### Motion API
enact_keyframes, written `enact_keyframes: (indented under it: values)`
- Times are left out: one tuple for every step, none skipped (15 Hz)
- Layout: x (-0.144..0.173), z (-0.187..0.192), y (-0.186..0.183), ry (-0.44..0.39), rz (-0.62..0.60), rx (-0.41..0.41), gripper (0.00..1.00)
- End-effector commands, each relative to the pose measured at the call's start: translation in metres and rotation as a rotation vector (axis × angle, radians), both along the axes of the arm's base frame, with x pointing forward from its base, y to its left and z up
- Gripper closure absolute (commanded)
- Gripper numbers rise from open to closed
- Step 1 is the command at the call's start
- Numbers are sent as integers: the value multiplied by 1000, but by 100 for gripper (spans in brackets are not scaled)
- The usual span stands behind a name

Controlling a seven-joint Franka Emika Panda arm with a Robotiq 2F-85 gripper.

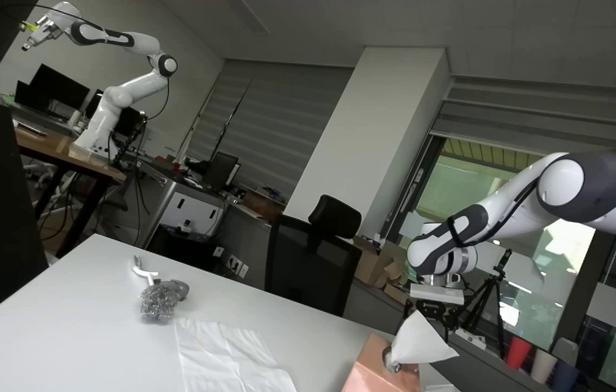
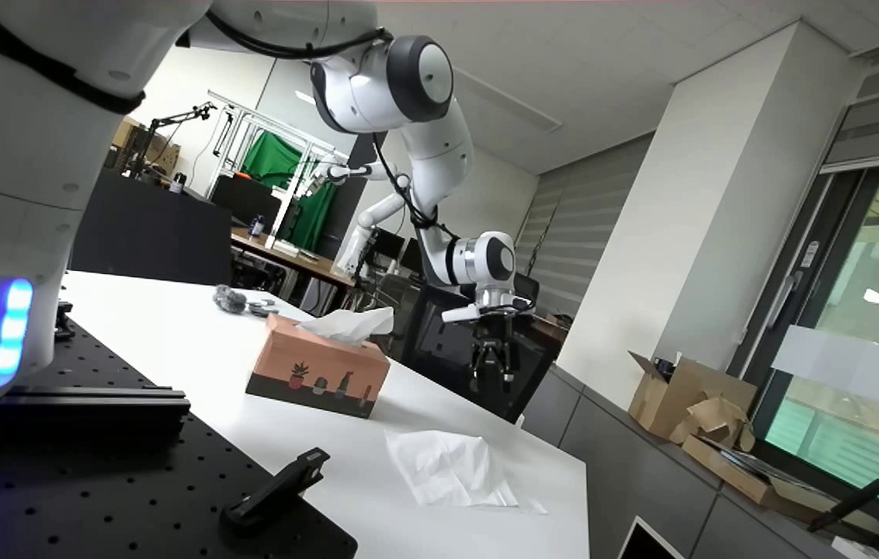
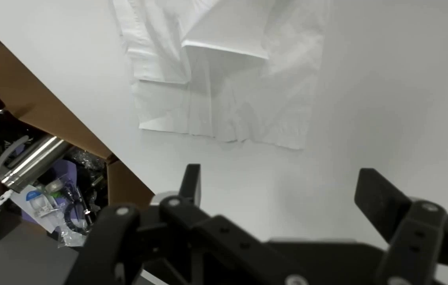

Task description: Pull out one tissue square from the pink box

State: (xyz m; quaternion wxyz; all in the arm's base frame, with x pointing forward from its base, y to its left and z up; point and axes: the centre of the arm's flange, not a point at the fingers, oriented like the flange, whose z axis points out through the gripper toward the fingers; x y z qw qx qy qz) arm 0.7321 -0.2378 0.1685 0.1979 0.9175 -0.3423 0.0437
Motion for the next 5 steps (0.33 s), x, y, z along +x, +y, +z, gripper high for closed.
enact_keyframes:
  values:
    - [-1,3,2,-1,-2,4,0]
    - [-2,4,3,-2,-4,8,0]
    - [-3,3,2,-1,-6,10,0]
    - [-4,2,2,0,-8,11,0]
    - [-4,1,2,1,-9,12,0]
